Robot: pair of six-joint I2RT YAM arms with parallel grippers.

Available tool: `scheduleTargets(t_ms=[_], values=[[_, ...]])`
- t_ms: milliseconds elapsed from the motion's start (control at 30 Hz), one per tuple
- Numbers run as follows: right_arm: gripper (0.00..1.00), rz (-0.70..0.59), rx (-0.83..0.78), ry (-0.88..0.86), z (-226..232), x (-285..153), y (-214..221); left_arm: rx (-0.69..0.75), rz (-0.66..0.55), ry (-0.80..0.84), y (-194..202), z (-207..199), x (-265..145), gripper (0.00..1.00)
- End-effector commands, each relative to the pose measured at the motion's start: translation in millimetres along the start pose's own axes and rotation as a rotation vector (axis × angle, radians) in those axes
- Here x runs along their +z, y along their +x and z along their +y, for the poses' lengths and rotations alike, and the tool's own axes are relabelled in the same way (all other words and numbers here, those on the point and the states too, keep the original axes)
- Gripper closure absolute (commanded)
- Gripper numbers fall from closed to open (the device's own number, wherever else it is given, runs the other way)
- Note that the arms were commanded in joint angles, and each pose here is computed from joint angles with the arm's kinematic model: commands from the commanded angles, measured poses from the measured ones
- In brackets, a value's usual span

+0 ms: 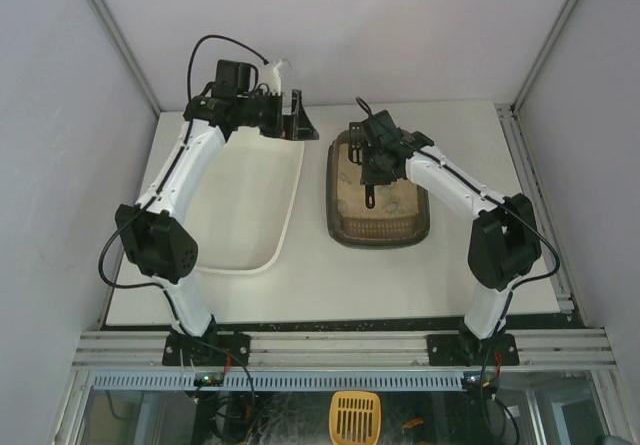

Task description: Clean the litter box

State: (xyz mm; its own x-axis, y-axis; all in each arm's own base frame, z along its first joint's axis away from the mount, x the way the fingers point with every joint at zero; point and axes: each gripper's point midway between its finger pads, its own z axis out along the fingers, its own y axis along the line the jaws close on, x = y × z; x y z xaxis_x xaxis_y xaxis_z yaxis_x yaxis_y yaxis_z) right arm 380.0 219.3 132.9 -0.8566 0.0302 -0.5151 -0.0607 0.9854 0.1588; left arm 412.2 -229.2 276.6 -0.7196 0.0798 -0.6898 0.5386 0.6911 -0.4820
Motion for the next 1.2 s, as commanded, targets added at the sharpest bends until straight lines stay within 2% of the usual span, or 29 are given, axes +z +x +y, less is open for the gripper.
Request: scheduleTargets(t_ms=[0, 67, 100, 133, 167, 233, 400, 700, 1167], values=[[1.0, -0.037, -0.058, -0.099, 23, -36, 2, 0.084, -0.082, 0.191, -24, -44, 17, 0.05], [1.0, -0.036, -0.062, -0.107, 26, -39, 7, 0.073, -0.079, 0.194, -24, -46, 29, 0.37], [1.0, -0.038, -0.062, -0.109, 27, -42, 9, 0.062, -0.077, 0.182, -24, -44, 34, 0.5], [1.0, -0.04, -0.063, -0.112, 27, -43, 10, 0.051, -0.072, 0.175, -23, -42, 39, 0.54], [1.0, -0.041, -0.065, -0.113, 28, -44, 12, 0.042, -0.069, 0.168, -23, -39, 44, 0.52], [1.0, -0.038, -0.068, -0.104, 28, -46, 17, 0.037, -0.06, 0.153, -21, -34, 53, 0.4], [1.0, -0.031, -0.085, -0.121, 39, -48, 24, 0.028, -0.038, 0.124, -15, -22, 68, 0.32], [1.0, -0.024, -0.078, -0.167, 53, -51, 25, 0.053, -0.039, 0.06, -12, -8, 75, 0.3], [1.0, -0.044, -0.098, -0.279, 82, -68, 22, 0.01, 0.006, 0.131, 8, -20, 99, 0.33]])
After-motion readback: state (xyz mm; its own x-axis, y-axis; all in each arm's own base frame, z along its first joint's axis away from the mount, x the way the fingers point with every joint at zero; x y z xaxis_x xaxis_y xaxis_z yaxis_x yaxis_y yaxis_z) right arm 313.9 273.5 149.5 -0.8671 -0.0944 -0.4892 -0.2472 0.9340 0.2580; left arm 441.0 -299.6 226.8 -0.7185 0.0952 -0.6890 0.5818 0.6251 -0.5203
